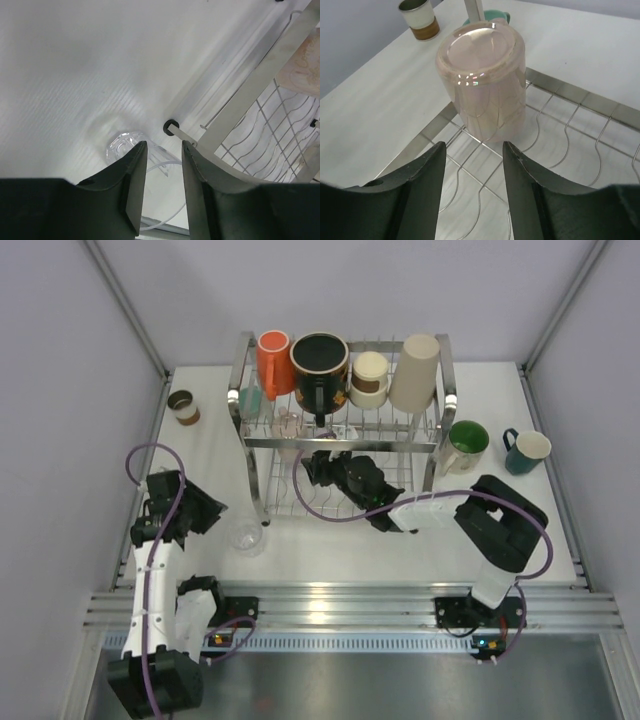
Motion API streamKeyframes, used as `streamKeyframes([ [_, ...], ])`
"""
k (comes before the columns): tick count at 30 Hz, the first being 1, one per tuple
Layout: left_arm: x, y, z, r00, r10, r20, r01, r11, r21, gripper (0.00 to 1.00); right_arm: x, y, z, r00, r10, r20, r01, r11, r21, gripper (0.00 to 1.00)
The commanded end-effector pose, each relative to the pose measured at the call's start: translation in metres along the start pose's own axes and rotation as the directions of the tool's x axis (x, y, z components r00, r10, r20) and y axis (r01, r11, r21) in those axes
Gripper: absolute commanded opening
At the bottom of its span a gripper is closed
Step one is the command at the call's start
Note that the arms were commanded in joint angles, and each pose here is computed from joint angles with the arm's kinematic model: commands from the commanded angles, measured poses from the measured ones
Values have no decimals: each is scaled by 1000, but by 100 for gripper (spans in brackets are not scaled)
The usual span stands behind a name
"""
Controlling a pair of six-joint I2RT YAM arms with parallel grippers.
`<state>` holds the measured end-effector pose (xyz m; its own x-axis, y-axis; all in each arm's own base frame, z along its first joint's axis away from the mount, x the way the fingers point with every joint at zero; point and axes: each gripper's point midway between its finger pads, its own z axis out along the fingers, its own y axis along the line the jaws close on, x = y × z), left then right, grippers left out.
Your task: Load the cups into the dish rack
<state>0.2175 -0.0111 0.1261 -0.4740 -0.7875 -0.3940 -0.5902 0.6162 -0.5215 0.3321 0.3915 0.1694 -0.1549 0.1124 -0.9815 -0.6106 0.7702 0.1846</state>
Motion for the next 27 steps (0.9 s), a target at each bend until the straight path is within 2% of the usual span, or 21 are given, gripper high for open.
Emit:
streamKeyframes([
  [1,14,1,3,998,-8,-66,9,1000,14,40,-49,35,-18,992,69,102,-55,990,-132,49],
  [8,29,9,7,992,-12,-125,12,1000,-1,46,-40,49,-32,996,86,33,-79,980,-184,48],
  [12,41,18,11,986,-14,-169,11,1000,-23,46,-38,57,-41,994,107,13,-102,972,-210,48],
  [16,34,14,9,991,5,-136,-8,1000,-19,46,-36,58,-44,994,105,9,-101,973,-208,47],
  [20,35,9,7,989,18,-149,-18,1000,2,49,-35,64,-45,995,97,-9,-96,969,-228,47],
  [27,8,-1,-1,997,49,-65,-50,999,-10,58,-24,81,-49,979,113,-168,-150,962,-229,45],
])
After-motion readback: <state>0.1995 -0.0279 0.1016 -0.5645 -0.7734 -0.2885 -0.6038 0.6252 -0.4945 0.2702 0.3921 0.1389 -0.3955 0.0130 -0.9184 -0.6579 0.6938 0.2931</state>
